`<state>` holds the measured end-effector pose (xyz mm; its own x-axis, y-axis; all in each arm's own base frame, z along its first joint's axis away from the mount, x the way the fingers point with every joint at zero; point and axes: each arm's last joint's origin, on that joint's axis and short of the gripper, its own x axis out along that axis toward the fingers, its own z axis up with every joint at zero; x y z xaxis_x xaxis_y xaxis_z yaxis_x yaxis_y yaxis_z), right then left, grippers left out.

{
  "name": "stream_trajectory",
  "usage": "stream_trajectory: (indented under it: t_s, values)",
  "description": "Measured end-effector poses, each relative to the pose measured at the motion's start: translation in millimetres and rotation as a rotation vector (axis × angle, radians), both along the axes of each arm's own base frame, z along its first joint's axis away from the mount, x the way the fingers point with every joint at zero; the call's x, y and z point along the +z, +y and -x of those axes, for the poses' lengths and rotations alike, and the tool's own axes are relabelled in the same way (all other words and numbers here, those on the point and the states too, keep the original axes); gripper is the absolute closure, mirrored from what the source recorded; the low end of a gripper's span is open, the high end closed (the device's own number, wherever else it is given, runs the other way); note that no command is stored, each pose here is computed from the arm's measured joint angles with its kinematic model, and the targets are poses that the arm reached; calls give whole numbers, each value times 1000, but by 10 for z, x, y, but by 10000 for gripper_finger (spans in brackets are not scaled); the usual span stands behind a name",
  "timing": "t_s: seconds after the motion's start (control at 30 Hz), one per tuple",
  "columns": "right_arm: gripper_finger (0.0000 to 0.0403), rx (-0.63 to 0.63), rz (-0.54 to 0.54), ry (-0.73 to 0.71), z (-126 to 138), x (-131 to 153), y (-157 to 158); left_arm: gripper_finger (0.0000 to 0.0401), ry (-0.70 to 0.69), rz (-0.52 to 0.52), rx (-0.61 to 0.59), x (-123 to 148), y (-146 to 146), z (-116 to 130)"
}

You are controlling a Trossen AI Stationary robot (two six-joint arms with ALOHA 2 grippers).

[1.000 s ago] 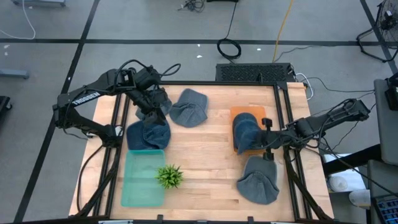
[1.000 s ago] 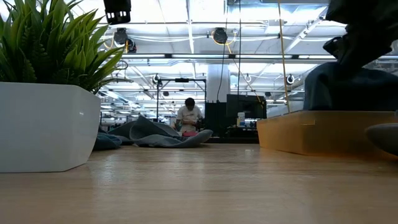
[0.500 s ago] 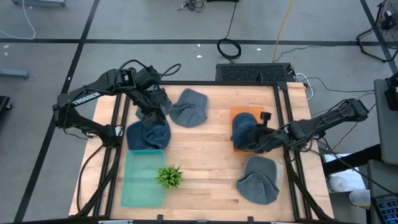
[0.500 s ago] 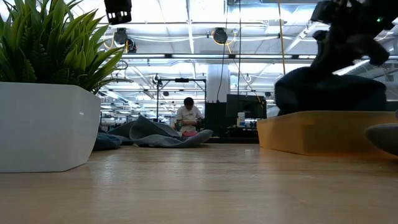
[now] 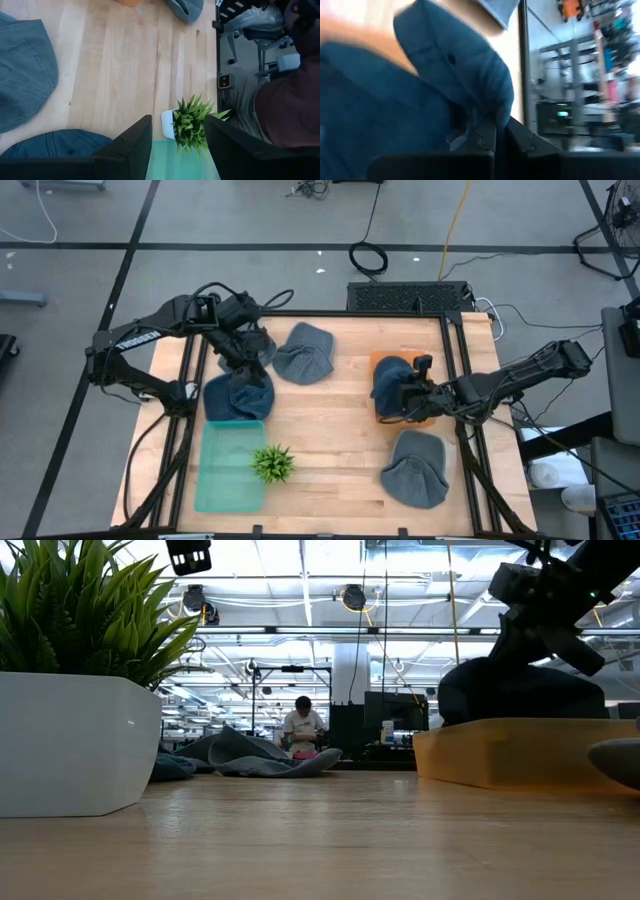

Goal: Pick & Place hat
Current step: Put the right blue cap into the orange bin

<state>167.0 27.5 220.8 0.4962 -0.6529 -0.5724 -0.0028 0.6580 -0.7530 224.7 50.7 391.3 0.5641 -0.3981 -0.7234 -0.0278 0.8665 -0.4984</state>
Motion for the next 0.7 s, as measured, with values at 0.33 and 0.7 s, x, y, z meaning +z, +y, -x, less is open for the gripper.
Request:
stream_trajectory:
  t_s: [0.33, 0.7]
  values:
    - [403, 35, -172, 87, -13, -83, -8, 215, -5, -8, -21, 0, -27, -6]
    - [403, 185, -458, 295, -150, -285, -17, 215, 2, -31, -25, -4, -62, -16]
